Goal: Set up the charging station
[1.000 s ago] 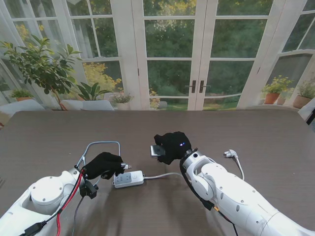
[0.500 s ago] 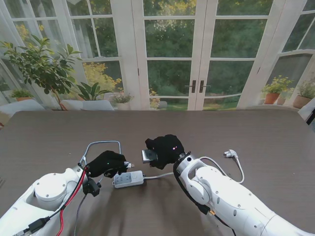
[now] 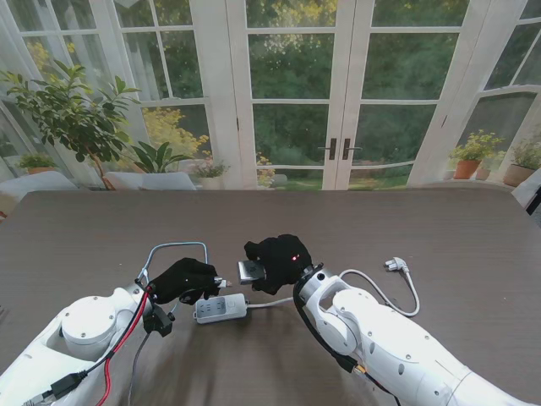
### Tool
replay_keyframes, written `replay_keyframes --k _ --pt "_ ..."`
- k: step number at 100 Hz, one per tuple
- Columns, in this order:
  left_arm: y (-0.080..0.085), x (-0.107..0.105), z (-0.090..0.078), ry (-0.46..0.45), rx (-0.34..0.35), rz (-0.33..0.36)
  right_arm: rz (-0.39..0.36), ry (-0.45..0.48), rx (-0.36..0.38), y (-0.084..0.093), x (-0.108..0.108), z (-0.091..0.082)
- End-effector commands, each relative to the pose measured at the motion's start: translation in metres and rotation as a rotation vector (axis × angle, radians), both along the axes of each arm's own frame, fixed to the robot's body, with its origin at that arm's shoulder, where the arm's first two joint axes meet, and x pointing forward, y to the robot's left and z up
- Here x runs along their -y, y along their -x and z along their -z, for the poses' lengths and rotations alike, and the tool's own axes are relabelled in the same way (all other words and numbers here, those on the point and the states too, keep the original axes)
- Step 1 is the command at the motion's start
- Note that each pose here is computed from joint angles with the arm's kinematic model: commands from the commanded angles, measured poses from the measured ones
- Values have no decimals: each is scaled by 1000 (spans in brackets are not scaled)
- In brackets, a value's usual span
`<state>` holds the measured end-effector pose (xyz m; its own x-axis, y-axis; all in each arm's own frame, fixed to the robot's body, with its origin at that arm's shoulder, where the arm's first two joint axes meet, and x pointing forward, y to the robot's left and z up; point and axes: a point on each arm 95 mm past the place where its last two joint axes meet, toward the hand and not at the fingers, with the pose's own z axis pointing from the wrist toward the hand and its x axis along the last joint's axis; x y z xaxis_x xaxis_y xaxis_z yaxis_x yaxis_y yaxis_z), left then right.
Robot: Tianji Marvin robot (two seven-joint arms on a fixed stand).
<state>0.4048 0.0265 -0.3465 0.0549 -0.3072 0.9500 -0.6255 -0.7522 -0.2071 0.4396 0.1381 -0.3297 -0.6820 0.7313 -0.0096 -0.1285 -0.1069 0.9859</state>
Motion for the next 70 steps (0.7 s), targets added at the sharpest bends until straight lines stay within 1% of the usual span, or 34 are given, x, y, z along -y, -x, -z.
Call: replay_keyframes --k 1,28,70 --pt "0 4 1 4 -6 16 -17 -10 -18 4 -7 0" --pt "-2 5 2 2 6 6 -30 -31 -22 7 -9 0" --pt "-5 8 2 -4 22 -27 -42 -49 -20 6 -10 3"
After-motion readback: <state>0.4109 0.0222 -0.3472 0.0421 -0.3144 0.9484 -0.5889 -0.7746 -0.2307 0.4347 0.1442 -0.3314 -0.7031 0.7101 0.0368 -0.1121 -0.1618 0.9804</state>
